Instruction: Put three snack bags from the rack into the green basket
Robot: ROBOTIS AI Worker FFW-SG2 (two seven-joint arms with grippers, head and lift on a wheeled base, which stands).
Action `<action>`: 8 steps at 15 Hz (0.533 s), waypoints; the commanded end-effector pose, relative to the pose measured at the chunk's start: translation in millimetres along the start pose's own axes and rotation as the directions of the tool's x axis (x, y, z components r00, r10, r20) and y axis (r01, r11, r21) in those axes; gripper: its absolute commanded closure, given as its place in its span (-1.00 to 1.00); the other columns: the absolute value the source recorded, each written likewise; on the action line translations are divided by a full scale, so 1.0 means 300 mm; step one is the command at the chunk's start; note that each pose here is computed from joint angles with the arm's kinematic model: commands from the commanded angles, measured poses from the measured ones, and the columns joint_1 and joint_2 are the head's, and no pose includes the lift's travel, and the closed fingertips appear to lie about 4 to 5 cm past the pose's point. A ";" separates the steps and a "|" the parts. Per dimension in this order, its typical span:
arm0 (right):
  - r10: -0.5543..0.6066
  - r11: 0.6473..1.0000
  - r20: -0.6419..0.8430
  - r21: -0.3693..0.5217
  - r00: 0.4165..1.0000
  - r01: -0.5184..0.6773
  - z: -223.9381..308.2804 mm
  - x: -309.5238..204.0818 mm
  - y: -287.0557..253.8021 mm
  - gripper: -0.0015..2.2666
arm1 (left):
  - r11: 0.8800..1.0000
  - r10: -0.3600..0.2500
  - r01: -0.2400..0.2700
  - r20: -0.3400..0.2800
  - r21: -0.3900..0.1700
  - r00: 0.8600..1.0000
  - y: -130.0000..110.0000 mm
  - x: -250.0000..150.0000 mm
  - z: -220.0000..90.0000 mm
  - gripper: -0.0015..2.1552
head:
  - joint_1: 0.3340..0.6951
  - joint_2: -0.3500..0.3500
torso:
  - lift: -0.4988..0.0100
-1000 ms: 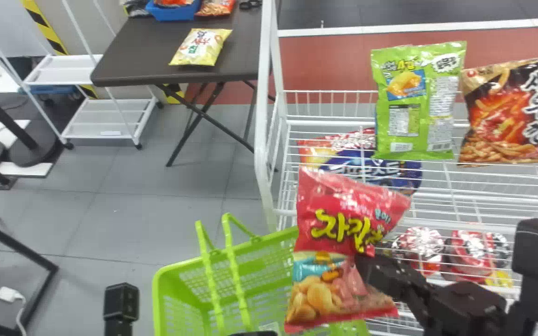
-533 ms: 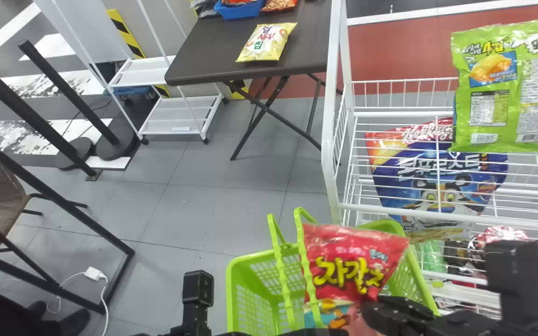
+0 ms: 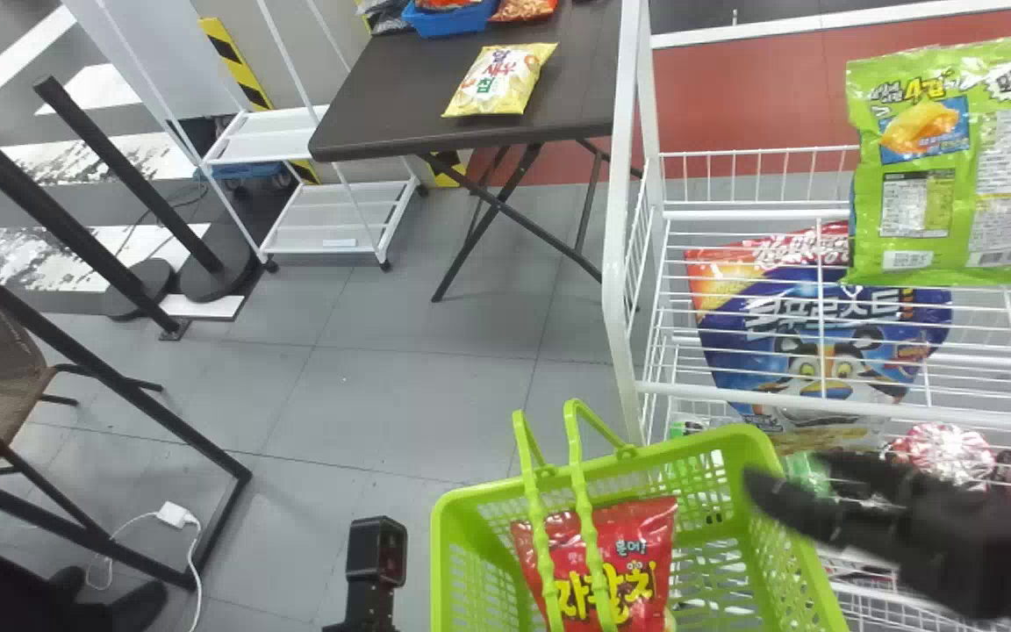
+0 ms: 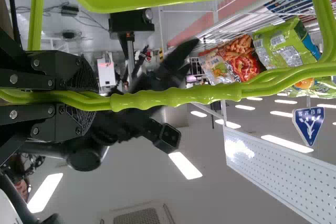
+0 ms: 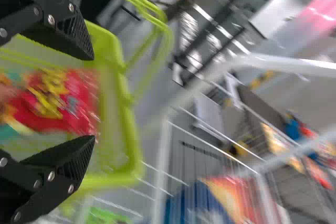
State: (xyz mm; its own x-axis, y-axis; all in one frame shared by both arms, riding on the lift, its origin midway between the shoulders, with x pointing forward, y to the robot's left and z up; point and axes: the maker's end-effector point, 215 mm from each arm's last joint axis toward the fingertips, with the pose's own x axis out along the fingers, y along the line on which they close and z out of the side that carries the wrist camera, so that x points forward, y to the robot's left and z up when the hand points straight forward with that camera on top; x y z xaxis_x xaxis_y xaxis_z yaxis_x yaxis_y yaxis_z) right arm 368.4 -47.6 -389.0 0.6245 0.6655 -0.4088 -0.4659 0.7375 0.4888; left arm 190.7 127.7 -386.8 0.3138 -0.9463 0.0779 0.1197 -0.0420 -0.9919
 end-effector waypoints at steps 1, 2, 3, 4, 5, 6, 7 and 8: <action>-0.104 0.993 0.092 -0.053 0.990 0.109 0.184 -0.015 -0.176 -0.95 | 1.000 -0.008 0.008 -0.001 -0.002 1.000 -0.008 -0.003 -0.011 0.99 | 1.00 0.60 | 0.96; -0.146 0.986 0.117 -0.058 0.982 0.154 0.238 -0.010 -0.259 -0.95 | 1.000 -0.009 0.009 -0.001 -0.003 1.000 -0.008 -0.003 -0.013 0.99 | 1.00 0.47 | 0.96; -0.175 0.978 0.172 -0.086 0.969 0.192 0.314 0.001 -0.317 -0.95 | 1.000 -0.012 0.012 -0.006 -0.005 1.000 -0.009 0.003 -0.017 0.99 | 1.00 0.24 | 0.96; -0.231 0.957 0.245 -0.116 0.942 0.265 0.392 0.006 -0.404 -0.95 | 1.000 -0.016 0.015 -0.015 -0.006 1.000 -0.010 0.011 -0.023 0.99 | 1.00 0.14 | 0.96; -0.275 0.940 0.253 -0.134 0.927 0.315 0.412 0.017 -0.468 -0.95 | 1.000 -0.017 0.017 -0.023 -0.004 1.000 -0.011 0.015 -0.023 0.99 | 1.00 0.06 | 0.96; -0.289 0.934 0.268 -0.133 0.919 0.332 0.429 0.033 -0.505 -0.95 | 1.000 -0.015 0.015 -0.025 -0.003 1.000 -0.011 0.015 -0.022 0.99 | 1.00 -0.04 | 0.96; -0.301 0.927 0.292 -0.133 0.908 0.350 0.452 0.052 -0.542 -0.94 | 1.000 -0.014 0.014 -0.025 -0.005 1.000 -0.008 0.013 -0.025 0.99 | 1.00 -0.11 | 0.96; -0.321 0.915 0.316 -0.141 0.893 0.379 0.476 0.061 -0.574 -0.94 | 1.000 -0.015 0.015 -0.029 -0.004 0.999 -0.009 0.016 -0.025 0.99 | 1.00 -0.20 | 0.96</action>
State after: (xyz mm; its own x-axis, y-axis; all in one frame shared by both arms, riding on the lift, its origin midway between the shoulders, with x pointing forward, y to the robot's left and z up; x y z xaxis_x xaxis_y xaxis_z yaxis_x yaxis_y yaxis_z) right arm 533.8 -171.7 -369.2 0.8874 0.3502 -0.2999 -0.2966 0.9316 0.2101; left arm 185.2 121.5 -386.3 0.2894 -0.9539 0.0800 0.1176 -0.0475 -0.9919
